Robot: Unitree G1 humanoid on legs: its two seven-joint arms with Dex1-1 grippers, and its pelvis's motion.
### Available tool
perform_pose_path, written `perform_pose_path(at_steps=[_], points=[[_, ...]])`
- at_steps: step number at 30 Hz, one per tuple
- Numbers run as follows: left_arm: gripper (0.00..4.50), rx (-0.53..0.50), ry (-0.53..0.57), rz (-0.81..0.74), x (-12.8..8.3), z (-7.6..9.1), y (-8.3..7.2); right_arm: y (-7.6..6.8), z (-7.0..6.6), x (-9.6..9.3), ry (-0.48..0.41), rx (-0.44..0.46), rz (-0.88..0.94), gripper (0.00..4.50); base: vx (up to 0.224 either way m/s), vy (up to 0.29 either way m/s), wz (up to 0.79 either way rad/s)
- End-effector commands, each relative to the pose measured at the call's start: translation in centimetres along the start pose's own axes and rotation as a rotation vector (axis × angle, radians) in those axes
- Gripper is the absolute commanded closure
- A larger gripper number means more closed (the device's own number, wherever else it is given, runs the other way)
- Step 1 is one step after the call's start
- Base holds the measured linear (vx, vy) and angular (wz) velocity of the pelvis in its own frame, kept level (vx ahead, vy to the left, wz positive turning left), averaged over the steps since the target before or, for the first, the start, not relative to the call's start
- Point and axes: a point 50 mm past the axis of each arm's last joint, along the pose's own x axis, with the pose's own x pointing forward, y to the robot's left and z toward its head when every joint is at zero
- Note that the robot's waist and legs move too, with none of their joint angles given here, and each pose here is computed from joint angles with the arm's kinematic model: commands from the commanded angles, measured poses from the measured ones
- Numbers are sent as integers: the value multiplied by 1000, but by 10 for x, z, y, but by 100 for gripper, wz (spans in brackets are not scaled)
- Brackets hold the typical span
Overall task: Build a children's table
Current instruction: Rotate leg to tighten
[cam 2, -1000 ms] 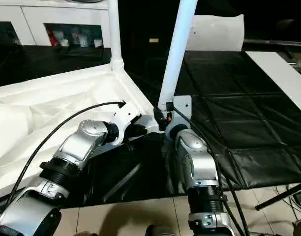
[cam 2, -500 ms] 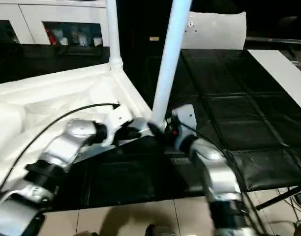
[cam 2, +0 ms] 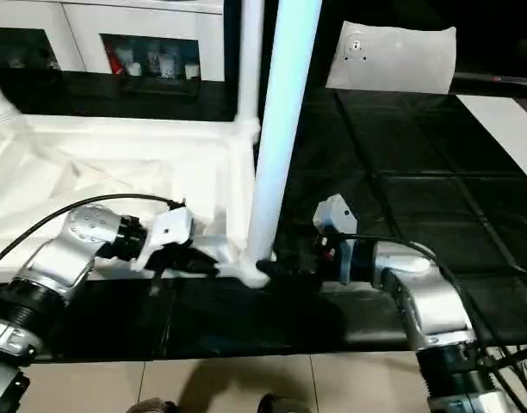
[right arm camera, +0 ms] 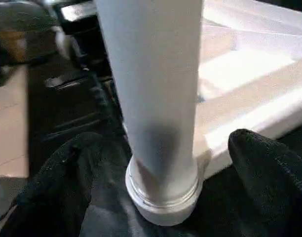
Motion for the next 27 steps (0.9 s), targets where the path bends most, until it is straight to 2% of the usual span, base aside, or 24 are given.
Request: perform_pose_path(at_steps=[1,4,7,9,13,14,18,20,22,23,27], points=[[450,43,12,-130,11,3,-9,0,1,-1,17,2,40,41,0,0,0],[450,74,15,-211,12,5,-13,2,-1,0,42,-4,110,84,0,0,0],[450,86,13,-240,13,7,-15,3,-1,2,49,1,147,104,0,0,0],[450,91,15,-252,13,7,-15,3,-1,3,53,3,160,132,0,0,0],[450,103,19,-276,14,8,-17,2,-2,5,62,4,178,149,0,0,0],[450,110,19,-287,15,9,-17,2,-2,6,67,3,192,171,0,0,0],[450,115,16,-292,16,10,-17,4,-3,8,69,5,214,193,0,0,0],[450,113,14,-291,17,10,-16,6,-3,10,69,10,231,223,0,0,0],[450,108,10,-286,17,10,-16,7,-4,11,68,15,239,223,0,0,0],[450,105,9,-281,17,10,-16,8,-4,11,68,19,242,244,0,0,0],[450,68,-17,-235,17,10,-14,12,-7,11,43,65,235,252,0,0,0]])
